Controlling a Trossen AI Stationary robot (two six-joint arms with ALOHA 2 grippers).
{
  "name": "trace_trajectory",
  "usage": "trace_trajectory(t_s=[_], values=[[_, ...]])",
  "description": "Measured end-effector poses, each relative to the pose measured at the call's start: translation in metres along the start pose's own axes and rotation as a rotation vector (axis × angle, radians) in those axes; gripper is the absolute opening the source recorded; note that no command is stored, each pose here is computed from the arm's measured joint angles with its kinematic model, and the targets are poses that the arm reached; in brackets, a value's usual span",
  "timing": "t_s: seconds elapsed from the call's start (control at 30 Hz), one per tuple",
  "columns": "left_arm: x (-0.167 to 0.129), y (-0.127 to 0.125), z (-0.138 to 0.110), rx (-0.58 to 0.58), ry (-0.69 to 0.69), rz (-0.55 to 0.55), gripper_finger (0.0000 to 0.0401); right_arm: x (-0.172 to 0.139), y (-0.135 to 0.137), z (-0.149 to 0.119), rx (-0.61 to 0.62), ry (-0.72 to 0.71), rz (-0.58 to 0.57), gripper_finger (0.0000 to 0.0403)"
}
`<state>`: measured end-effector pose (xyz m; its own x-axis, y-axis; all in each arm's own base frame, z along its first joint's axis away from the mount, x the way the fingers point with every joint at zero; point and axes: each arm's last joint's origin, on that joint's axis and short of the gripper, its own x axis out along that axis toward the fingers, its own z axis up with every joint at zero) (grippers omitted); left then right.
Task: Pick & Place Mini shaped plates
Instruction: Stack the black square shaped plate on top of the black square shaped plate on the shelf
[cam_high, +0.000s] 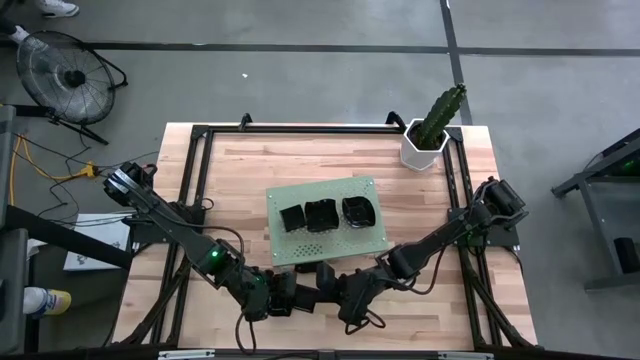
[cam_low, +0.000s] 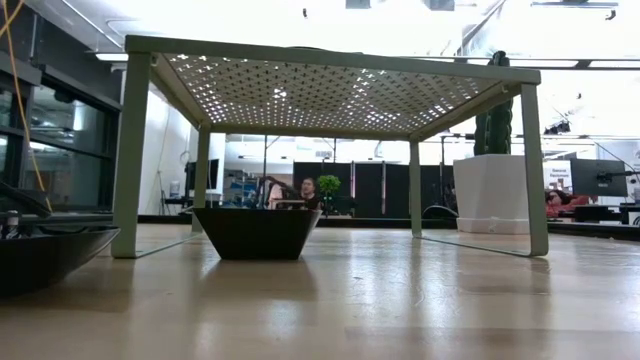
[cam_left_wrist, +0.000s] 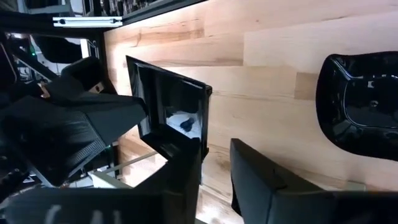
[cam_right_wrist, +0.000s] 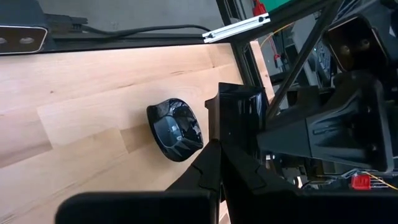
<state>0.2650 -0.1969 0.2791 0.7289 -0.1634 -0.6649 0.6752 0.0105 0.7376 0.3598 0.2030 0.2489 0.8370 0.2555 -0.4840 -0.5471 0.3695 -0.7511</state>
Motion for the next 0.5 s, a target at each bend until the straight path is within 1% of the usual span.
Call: trace_trajectory(t_s=[0.2, 0.27, 0.5], values=[[-0.0003, 0.0059, 0.0029, -0.019, -0.03, 0.058, 0.0061, 0.0, -0.0001, -0.0001, 0.001, 0.0, 0.0, 0.0], [-0.0002, 0.0063, 0.0031, -0.002, -0.032, 0.062, 0.0058, 0.0001, -0.0004, -0.0005, 0.002, 0.0, -0.001, 0.0], [-0.0003, 0.0064, 0.0033, 0.001, -0.035, 0.063, 0.0043, 0.0001, -0.0004, -0.0004, 0.002, 0.0, 0.0, 0.0]])
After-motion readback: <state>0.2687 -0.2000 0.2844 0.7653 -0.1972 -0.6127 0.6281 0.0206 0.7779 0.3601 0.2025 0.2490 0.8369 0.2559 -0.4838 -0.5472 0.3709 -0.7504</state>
